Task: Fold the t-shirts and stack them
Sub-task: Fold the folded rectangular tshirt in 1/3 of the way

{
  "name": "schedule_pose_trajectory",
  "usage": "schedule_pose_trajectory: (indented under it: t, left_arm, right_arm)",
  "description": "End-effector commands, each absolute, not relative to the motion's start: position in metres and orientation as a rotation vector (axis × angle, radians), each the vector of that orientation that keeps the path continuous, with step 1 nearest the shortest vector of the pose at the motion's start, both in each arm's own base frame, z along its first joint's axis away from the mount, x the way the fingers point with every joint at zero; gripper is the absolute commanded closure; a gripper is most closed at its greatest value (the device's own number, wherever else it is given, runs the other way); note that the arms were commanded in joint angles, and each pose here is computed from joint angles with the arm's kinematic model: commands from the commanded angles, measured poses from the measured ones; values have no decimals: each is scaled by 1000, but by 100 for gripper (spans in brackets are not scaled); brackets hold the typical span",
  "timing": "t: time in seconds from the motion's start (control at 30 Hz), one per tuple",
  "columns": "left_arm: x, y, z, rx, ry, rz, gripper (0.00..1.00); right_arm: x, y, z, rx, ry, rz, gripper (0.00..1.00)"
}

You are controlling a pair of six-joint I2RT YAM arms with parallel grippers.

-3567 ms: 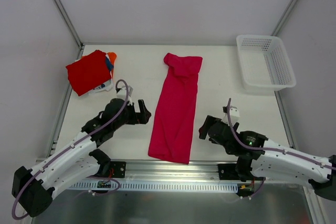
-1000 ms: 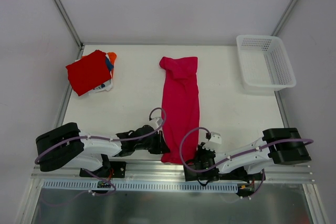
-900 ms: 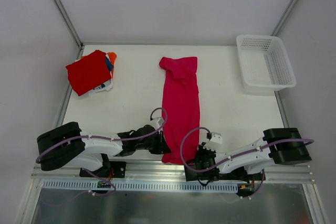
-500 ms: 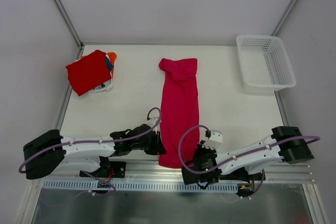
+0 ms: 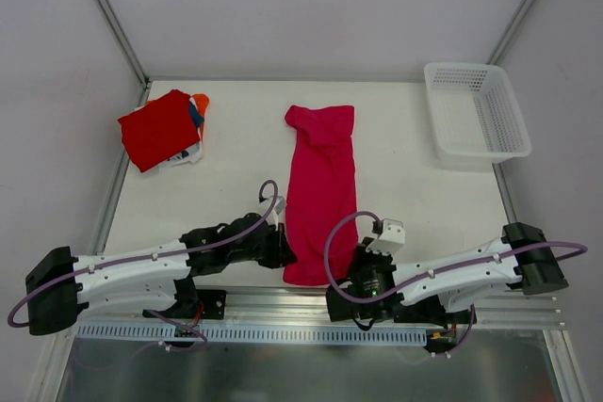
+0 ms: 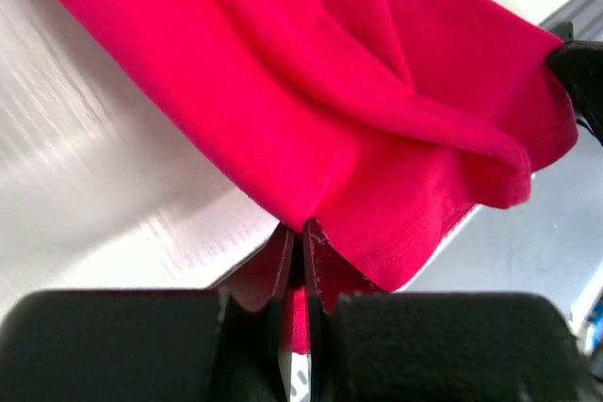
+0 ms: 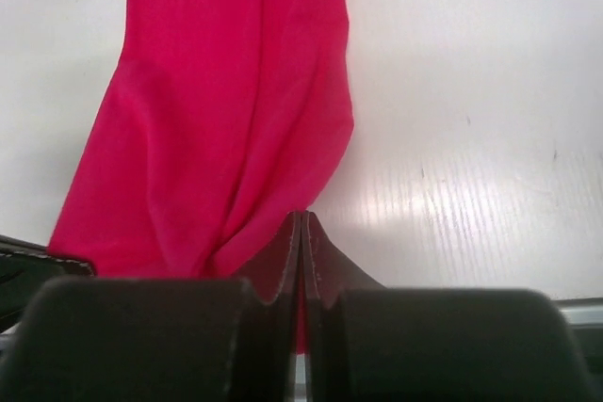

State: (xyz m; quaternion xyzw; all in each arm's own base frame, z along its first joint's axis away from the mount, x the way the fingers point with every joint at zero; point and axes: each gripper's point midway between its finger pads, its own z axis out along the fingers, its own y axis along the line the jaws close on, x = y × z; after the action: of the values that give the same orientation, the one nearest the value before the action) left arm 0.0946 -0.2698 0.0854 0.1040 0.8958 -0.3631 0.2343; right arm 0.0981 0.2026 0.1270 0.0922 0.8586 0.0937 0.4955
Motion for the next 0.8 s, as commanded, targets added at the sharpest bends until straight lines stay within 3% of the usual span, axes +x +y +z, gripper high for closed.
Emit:
schedule_pose_trajectory:
  t: [0.0,0.33,0.77]
  left_arm:
    - [112,-268,112,320,2357,-917,99]
    - [155,-279,145,378,2264,-797,94]
    - [228,-272,143,265,2262,-664,100]
  right_arm:
    - [116,193,150,185,2000,169,99]
    - [150,176,175,210,1935,52,99]
    - [210,197,174,194,1932,-76,99]
